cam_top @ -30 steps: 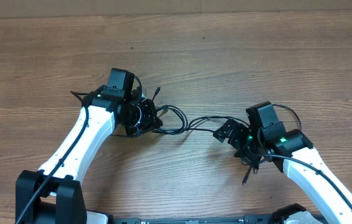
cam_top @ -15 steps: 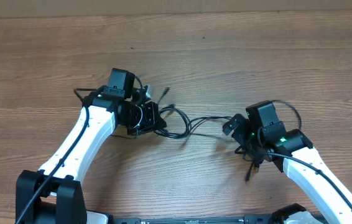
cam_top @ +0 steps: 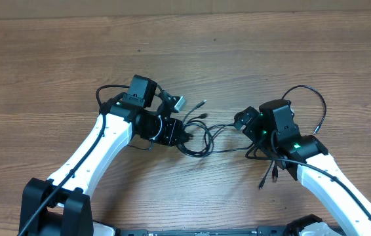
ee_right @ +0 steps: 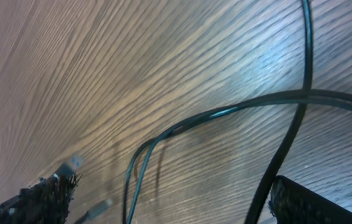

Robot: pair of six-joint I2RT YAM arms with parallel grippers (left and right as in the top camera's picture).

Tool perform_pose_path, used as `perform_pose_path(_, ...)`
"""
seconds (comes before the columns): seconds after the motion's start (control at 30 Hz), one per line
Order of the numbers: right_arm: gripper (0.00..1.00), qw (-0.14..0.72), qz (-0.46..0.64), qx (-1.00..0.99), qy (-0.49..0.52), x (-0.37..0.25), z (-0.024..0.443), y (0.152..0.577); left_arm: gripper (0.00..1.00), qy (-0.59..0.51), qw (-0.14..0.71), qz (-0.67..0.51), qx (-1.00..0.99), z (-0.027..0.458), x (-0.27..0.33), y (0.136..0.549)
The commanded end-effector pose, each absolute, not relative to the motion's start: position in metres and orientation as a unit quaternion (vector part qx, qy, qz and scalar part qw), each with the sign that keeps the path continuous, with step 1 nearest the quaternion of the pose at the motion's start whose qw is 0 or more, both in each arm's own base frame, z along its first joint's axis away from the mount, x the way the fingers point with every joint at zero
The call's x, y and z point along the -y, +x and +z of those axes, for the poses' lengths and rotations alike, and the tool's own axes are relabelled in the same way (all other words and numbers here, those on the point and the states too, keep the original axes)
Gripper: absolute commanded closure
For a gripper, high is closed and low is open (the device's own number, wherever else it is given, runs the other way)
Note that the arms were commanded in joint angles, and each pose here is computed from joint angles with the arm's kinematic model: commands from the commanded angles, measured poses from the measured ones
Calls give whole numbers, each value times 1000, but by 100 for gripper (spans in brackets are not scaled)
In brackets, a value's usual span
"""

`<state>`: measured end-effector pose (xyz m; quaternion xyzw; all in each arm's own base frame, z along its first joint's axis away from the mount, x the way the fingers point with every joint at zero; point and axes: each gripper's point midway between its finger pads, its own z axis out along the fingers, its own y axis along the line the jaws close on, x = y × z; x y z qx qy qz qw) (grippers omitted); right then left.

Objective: Untangle cables
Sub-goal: 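Hold the stretched cables between both grippers, then move the grippers back toward each other, bunching the cables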

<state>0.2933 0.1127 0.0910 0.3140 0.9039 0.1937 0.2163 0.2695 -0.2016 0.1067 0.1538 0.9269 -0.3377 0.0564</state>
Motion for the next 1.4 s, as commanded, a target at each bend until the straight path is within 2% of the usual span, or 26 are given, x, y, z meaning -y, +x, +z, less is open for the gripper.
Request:
perform_pose_path(0.0, 0, 193, 221, -909, 297, -125, 92, 289, 95, 76, 66, -230, -968, 85, 169, 286)
perform_pose_path(0.3, 0, 100, 309, -910, 258, -164, 98, 263, 95, 69, 64, -271, -958, 93, 184, 286)
perform_pose_path(0.47, 1, 54, 325, -910, 251, -172, 97, 247, 96, 1, 41, -273, -961, 92, 183, 285)
perform_pose_path(0.67, 13, 20, 353, -906, 233, -186, 102, 235, 96, -123, 3, -275, -954, 92, 183, 283)
perform_pose_path(0.77, 15, 20, 358, -908, 216, -194, 104, 231, 96, -144, -3, -275, -951, 92, 183, 283)
perform_pose_path(0.87, 22, 28, 370, -909, 190, -208, 108, 230, 96, -144, -3, -275, -951, 92, 183, 283)
perform_pose_path(0.9, 30, 31, 375, -908, 183, -213, 111, 230, 95, -143, -4, -275, -951, 92, 183, 283)
perform_pose_path(0.93, 32, 30, 376, -907, 188, -215, 111, 229, 95, -142, -4, -275, -951, 92, 184, 282)
perform_pose_path(1.07, 51, 7, 371, -894, 252, -218, 109, 228, 96, -134, -7, -275, -952, 92, 190, 279)
perform_pose_path(1.13, 55, -1, 373, -888, 269, -220, 110, 229, 96, -129, -8, -275, -953, 92, 192, 277)
perform_pose_path(1.37, 55, -9, 387, -876, 286, -232, 109, 235, 96, -116, -7, -277, -954, 92, 200, 274)
